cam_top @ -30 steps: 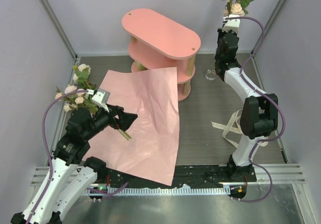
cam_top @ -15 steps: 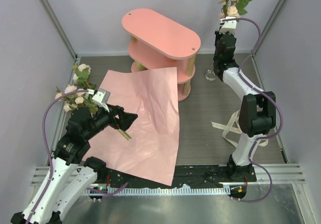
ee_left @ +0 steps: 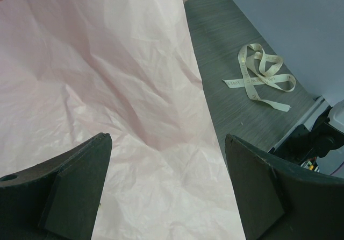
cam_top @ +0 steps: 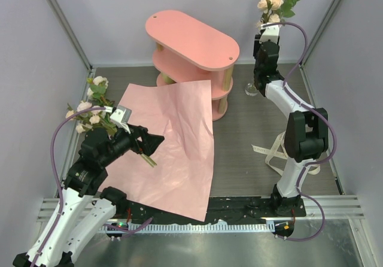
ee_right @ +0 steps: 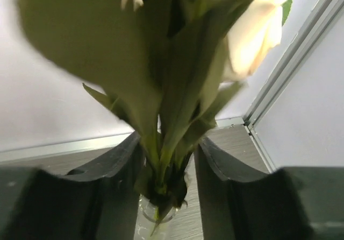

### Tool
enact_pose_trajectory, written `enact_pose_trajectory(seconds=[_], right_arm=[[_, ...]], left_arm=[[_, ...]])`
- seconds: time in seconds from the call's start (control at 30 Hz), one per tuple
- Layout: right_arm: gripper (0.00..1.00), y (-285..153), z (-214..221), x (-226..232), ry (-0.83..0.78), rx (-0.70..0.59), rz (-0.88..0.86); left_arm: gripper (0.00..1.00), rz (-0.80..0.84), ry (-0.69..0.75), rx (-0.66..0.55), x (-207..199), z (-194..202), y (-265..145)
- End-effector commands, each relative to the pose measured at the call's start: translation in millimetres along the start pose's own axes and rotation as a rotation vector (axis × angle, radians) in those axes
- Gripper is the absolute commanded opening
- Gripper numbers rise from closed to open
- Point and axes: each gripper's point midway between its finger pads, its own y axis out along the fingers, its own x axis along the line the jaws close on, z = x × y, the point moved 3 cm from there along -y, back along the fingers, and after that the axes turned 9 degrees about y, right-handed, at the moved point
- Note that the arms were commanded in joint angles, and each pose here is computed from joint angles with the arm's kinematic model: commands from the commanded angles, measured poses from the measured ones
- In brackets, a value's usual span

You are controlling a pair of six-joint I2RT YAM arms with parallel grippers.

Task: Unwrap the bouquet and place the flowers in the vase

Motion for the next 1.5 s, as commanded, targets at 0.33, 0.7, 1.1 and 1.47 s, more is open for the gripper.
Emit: enact_pose_trajectory(seconds=[0.33, 0.7, 1.1, 1.47], right_arm=[[0.96, -35, -47, -14, 0.151, 0.175, 0.083], [0.97, -170, -43, -49, 0.300, 0.352, 0.054], [0.97, -342, 51, 44, 0.396, 0.707, -0.502], [0.97, -387, 78, 55, 0.265, 0.742, -0.674]], left_arm=[[0.91, -0.033, 0.039, -0.029, 4, -8, -3], [0.93, -0.263, -0.069, 0.008, 36, -4, 4], [0.94, -0.873, -0.407, 0.224, 129, 4, 10], [0.68, -1.083, -0.577, 0.490, 252, 43, 47]])
